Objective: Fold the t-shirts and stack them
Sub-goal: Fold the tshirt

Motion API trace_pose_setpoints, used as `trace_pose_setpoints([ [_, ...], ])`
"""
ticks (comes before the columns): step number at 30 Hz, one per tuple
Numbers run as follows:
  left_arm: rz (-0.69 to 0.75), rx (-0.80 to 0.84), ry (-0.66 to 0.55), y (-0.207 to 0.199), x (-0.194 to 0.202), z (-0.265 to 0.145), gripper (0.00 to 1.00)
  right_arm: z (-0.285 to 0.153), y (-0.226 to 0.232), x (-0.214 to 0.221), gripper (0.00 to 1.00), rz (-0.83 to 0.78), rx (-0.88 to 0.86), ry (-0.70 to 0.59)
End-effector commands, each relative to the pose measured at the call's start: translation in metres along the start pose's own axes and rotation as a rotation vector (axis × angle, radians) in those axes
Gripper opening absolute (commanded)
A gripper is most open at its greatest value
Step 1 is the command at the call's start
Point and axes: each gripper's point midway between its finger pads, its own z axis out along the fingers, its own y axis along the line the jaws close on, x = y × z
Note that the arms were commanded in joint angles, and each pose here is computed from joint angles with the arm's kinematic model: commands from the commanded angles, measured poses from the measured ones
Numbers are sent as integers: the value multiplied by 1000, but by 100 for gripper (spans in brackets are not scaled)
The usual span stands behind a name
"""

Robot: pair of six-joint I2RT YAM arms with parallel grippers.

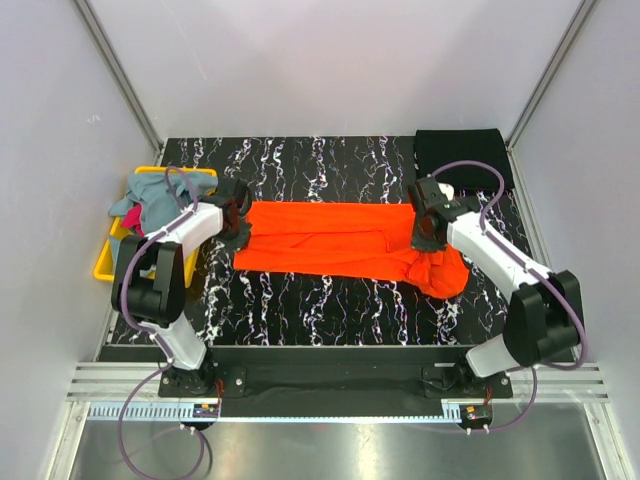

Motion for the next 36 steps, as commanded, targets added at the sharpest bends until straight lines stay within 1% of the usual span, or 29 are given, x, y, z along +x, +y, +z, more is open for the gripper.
trace_pose_setpoints([
  [1,-8,46,-34,-23,-17,-7,0,-1,9,-39,0,-67,2,-72],
  [5,21,58,-34,-43,-23,-3,0,13,12,-48,0,-84,20,-52],
  [7,33,18,-38,-40,-25,3,0,19,12,-52,0,-107,34,-43],
  [11,34,-1,-66,-44,-35,7,0,25,9,-60,0,-119,57,-32],
  [16,30,-48,-67,-38,-38,14,0,32,6,-69,0,-135,84,-35],
  [21,31,-79,-80,-35,-42,21,0,42,1,-71,0,-142,116,-17],
  [26,27,-69,-58,-42,-42,25,0,45,9,-72,4,-158,73,-25],
  [29,50,-55,-35,-49,-40,27,0,45,14,-77,6,-166,49,-35],
  [32,64,-37,-37,-53,-42,21,4,47,19,-80,7,-173,38,-36],
  [35,69,-14,-66,-57,-50,11,20,48,20,-82,8,-177,37,-38],
  [36,80,-6,-76,-58,-53,7,22,48,19,-82,8,-174,38,-38],
])
